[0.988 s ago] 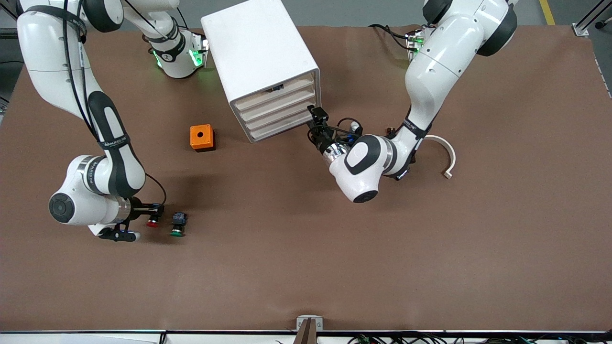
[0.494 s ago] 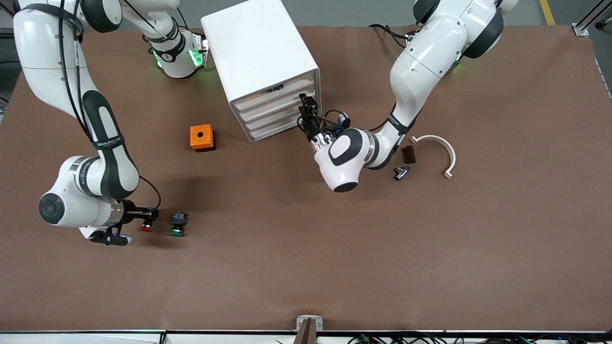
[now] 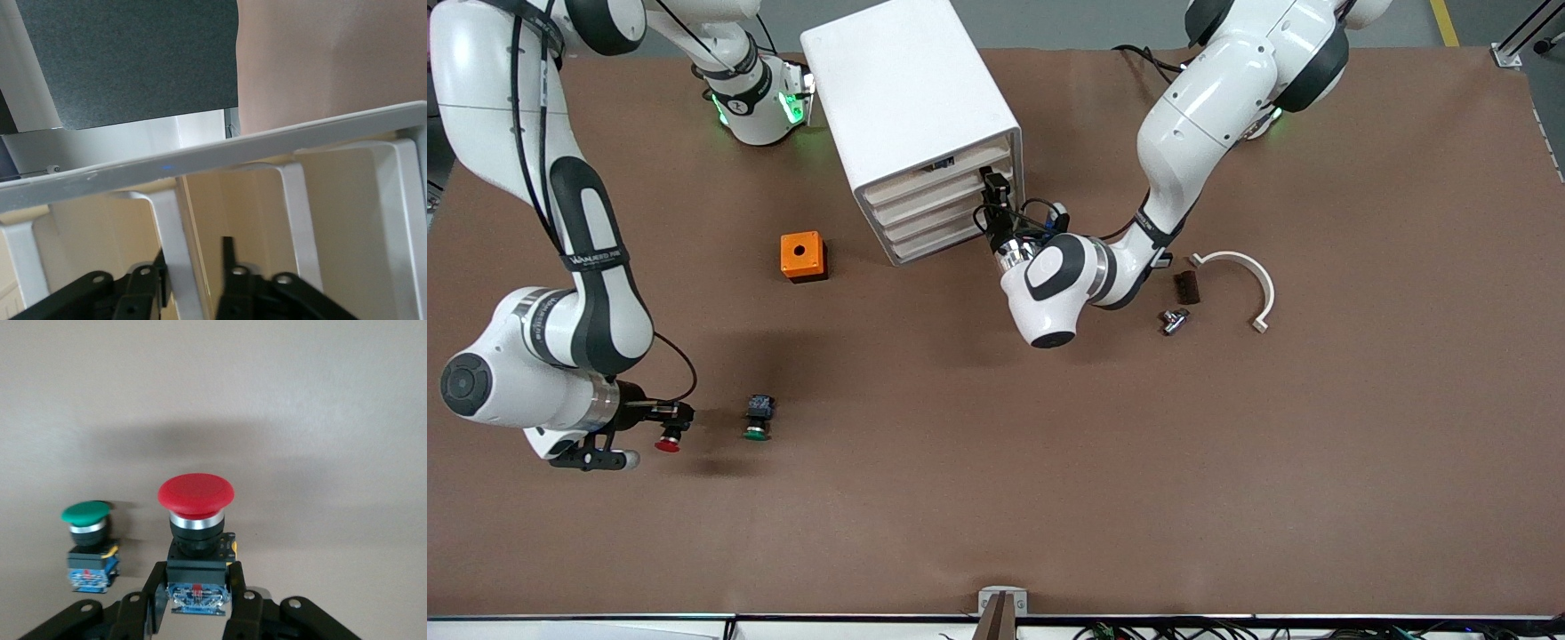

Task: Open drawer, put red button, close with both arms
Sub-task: 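Lift the red button with the right gripper while the left gripper pulls the drawer open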

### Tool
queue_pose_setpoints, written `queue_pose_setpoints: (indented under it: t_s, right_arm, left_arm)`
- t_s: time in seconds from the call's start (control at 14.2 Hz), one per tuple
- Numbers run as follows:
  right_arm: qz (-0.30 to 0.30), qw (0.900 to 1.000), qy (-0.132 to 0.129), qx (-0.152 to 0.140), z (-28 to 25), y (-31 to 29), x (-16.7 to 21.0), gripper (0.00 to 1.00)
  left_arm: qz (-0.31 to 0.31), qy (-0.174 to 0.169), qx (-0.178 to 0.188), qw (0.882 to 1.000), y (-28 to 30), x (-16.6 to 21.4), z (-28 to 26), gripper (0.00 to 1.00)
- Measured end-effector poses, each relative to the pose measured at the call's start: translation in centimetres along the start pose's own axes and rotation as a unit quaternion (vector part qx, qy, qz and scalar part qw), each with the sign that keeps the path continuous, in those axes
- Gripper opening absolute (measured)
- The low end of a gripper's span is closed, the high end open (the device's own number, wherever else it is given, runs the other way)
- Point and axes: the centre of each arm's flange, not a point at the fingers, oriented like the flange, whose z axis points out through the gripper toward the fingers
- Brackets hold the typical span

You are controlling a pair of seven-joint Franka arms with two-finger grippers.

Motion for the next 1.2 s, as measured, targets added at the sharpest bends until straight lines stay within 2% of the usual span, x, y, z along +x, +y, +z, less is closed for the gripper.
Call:
queue_pose_setpoints:
  t_s: [0.14,0.21,0.35,0.49,0.78,0.92,1.2]
  right_arm:
    - [-0.007,1.000,0.006,0.002,-2.1,-0.9,-0.1,0.41]
    - [-0.010,1.000,0.004,0.004,-2.9,-1.4,-0.3,0.41]
    - [-0.018,1.000,-0.005,0.007,-4.8,-2.6,-0.8,0.41]
    - [-0.025,1.000,-0.013,0.010,-7.4,-3.5,-1.5,0.41]
    - [-0.020,1.000,-0.013,0.014,-12.5,-4.3,-3.0,0.41]
    - [-0.005,1.000,-0.017,0.016,-14.2,-4.5,-3.8,0.41]
    - [0.046,0.998,-0.044,0.017,-16.7,-5.0,-5.6,0.41]
  left_arm:
    - [0.002,0.000,0.002,1.000,-0.2,-0.1,-0.1,0.20]
    - [0.002,0.001,0.003,1.000,-0.2,-0.1,-0.1,0.16]
    - [0.002,0.001,0.006,1.000,-0.3,-0.1,0.0,0.13]
    - [-0.008,0.001,0.006,1.000,-0.4,-0.1,-0.1,0.11]
    - [-0.016,0.001,0.006,1.000,-0.3,-0.1,-0.1,0.11]
    - [-0.017,-0.001,0.006,1.000,-0.3,0.0,-0.4,0.11]
    - [-0.021,-0.022,0.005,1.000,0.0,1.3,-3.0,0.11]
